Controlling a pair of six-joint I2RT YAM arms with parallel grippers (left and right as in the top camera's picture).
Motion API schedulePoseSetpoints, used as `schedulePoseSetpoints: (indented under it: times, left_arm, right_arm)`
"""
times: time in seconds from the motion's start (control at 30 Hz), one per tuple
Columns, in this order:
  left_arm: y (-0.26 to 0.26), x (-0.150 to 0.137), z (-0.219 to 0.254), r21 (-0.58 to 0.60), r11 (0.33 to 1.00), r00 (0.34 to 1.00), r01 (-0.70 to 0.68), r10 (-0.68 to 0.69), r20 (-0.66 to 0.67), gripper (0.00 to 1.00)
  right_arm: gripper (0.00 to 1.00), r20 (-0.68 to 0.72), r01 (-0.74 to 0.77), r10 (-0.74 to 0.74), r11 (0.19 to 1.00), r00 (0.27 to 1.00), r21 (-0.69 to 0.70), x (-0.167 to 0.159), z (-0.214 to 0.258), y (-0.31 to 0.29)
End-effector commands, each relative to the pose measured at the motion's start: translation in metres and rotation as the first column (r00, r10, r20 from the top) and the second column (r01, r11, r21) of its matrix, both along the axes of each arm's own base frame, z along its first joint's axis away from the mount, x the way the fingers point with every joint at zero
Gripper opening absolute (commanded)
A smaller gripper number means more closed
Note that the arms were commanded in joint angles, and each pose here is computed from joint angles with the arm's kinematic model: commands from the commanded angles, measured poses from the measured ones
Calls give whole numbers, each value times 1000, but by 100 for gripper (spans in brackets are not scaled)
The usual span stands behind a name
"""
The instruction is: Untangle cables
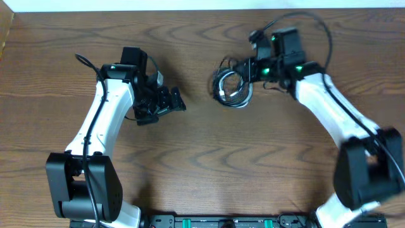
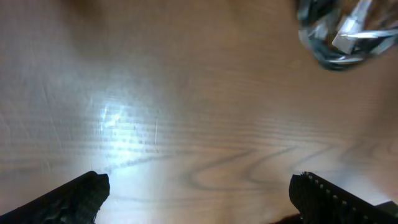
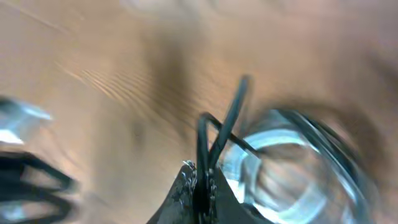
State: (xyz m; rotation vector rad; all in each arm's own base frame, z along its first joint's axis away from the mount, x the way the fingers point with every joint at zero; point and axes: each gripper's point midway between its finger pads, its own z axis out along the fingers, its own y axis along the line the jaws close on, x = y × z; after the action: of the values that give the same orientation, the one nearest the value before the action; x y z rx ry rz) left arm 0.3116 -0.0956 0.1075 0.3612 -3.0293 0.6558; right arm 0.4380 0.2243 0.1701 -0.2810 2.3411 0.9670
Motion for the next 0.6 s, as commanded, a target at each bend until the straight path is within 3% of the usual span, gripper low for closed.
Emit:
schedulePoseSetpoints:
  times: [0.0, 0.27, 0.57]
  left_arm:
    - [-8, -5, 1, -15, 1000, 999, -22, 21, -39, 98]
    - [-33, -15, 1, -14, 998, 997, 62, -62, -36, 98]
    - [-41, -16, -3, 40, 993, 994, 111, -111, -12, 99]
  right_arm:
    - [1, 128, -4, -14, 990, 992, 143, -10, 93, 9]
    - [1, 279, -30, -57, 955, 959, 296, -29, 183, 8]
    - [1, 235, -67, -84, 818, 968, 572, -37, 250, 16]
